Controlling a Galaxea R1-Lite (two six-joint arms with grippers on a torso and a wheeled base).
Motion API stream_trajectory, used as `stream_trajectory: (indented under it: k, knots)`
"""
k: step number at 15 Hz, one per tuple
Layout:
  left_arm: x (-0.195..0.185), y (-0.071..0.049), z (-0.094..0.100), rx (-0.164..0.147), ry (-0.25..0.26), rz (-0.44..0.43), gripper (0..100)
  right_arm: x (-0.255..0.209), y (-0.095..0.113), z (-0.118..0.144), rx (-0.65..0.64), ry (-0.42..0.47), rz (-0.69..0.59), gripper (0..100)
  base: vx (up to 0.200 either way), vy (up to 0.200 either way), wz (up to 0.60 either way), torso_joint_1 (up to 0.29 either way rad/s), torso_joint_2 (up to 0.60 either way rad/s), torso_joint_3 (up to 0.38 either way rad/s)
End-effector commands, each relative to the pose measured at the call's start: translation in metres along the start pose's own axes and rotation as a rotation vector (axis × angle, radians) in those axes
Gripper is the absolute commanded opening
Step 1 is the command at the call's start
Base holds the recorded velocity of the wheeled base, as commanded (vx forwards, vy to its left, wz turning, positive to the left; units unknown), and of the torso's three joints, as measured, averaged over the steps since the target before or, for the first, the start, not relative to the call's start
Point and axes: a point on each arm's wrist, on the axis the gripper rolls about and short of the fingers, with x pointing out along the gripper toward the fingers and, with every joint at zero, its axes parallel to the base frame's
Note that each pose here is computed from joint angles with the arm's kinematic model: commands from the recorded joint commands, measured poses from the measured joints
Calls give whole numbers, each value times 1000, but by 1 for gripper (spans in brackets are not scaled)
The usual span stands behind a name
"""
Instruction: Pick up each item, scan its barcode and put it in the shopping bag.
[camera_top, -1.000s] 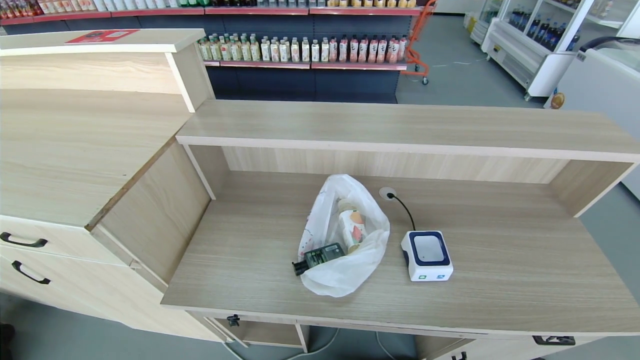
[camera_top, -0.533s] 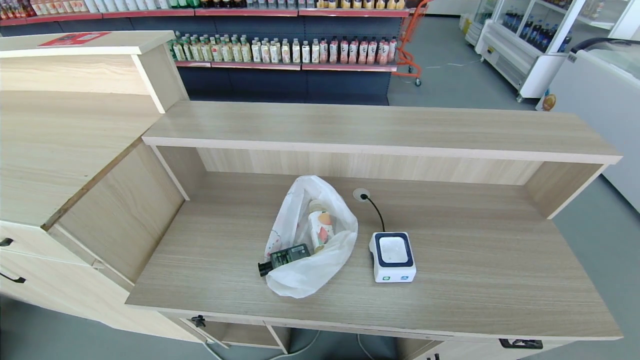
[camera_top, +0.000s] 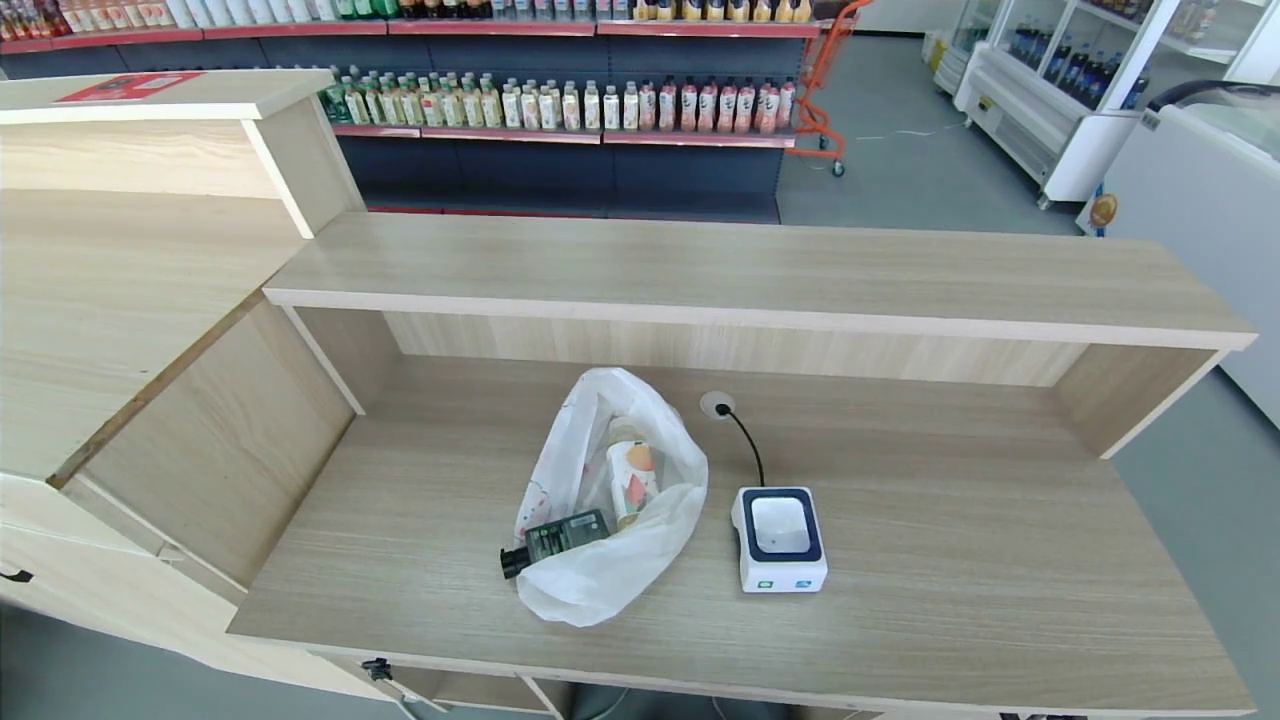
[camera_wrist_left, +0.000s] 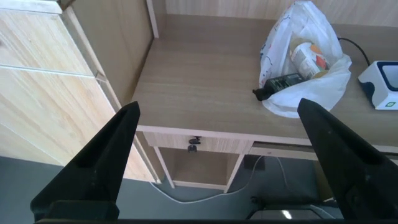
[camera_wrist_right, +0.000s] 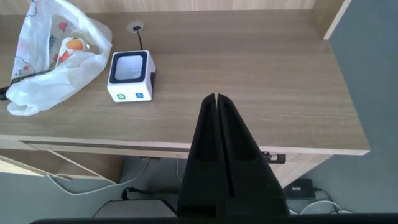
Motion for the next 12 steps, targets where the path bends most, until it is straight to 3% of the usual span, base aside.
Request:
stream_trajectory:
  k: [1,3,12]
  knots:
    - [0,0,0,0,0,0,100,0,0,0,0,3,1,0,200,0,0,27,2,-7]
    - [0,0,0,-1,0,0,100,0,0,0,2,3,1,0,200,0,0,5,5,2]
    - [0,0,0,-6,-2,2,100,0,0,0,0,3,2,0,0,0,0,0,0,0]
